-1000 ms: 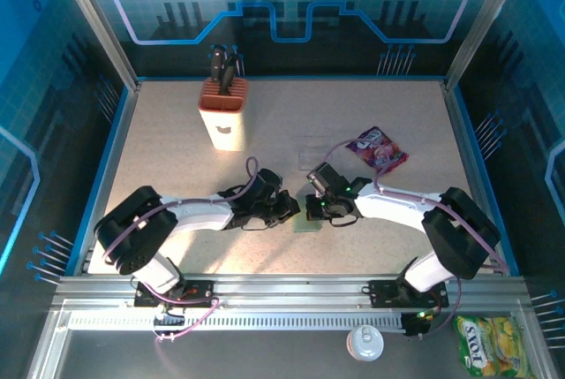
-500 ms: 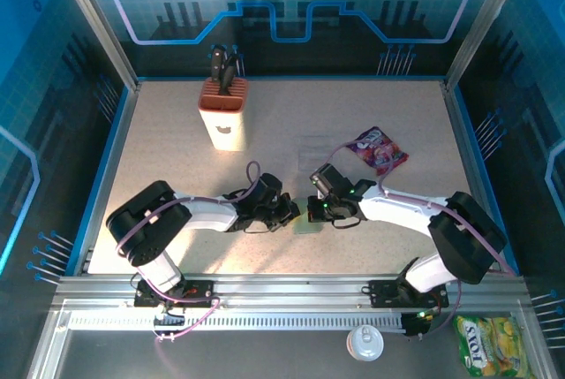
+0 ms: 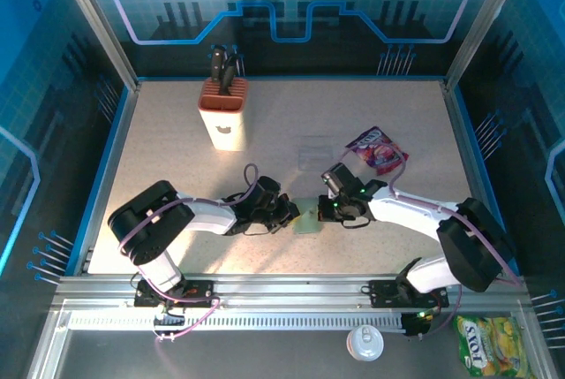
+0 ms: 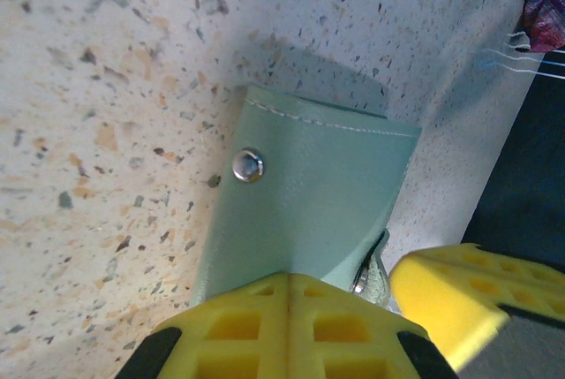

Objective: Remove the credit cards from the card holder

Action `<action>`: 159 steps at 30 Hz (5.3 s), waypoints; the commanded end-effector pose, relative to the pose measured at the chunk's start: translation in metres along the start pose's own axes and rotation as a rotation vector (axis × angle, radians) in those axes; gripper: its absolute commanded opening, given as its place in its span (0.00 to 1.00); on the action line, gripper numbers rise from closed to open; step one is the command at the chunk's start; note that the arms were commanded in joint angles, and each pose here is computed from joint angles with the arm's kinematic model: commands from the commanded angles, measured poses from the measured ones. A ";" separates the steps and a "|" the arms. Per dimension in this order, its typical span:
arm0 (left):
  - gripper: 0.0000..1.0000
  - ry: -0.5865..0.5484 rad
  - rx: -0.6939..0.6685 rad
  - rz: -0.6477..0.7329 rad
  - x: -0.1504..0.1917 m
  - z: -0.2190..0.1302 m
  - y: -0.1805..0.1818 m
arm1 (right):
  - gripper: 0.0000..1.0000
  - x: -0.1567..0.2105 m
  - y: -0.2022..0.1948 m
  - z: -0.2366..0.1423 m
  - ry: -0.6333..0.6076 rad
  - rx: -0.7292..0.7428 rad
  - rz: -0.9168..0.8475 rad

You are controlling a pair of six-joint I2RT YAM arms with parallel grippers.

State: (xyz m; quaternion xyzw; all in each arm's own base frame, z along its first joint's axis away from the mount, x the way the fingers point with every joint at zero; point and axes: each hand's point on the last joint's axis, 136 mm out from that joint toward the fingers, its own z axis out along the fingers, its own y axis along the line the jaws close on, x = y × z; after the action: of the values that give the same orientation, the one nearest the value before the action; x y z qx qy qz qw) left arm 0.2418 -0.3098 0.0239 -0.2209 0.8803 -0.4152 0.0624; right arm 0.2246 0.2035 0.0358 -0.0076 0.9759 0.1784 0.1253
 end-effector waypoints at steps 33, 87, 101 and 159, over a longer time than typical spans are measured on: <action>0.00 0.022 -0.216 -0.090 0.007 0.003 0.070 | 0.37 -0.001 0.044 0.013 0.111 0.105 -0.201; 0.00 -0.004 -0.245 -0.153 0.006 0.000 0.088 | 0.16 0.024 -0.009 0.045 0.228 0.246 -0.115; 0.00 -0.037 -0.276 -0.176 0.001 -0.011 0.100 | 0.00 0.033 -0.031 0.047 0.248 0.207 -0.043; 0.02 0.016 -0.217 0.020 0.000 -0.012 0.022 | 0.20 -0.001 -0.030 -0.007 0.117 -0.006 0.051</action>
State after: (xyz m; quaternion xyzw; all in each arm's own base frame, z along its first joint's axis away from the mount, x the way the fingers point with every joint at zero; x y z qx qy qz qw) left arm 0.2430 -0.3060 0.0266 -0.2240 0.8954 -0.3825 0.0426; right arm 0.2238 0.1777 0.0310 0.0094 0.9783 0.1957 0.0671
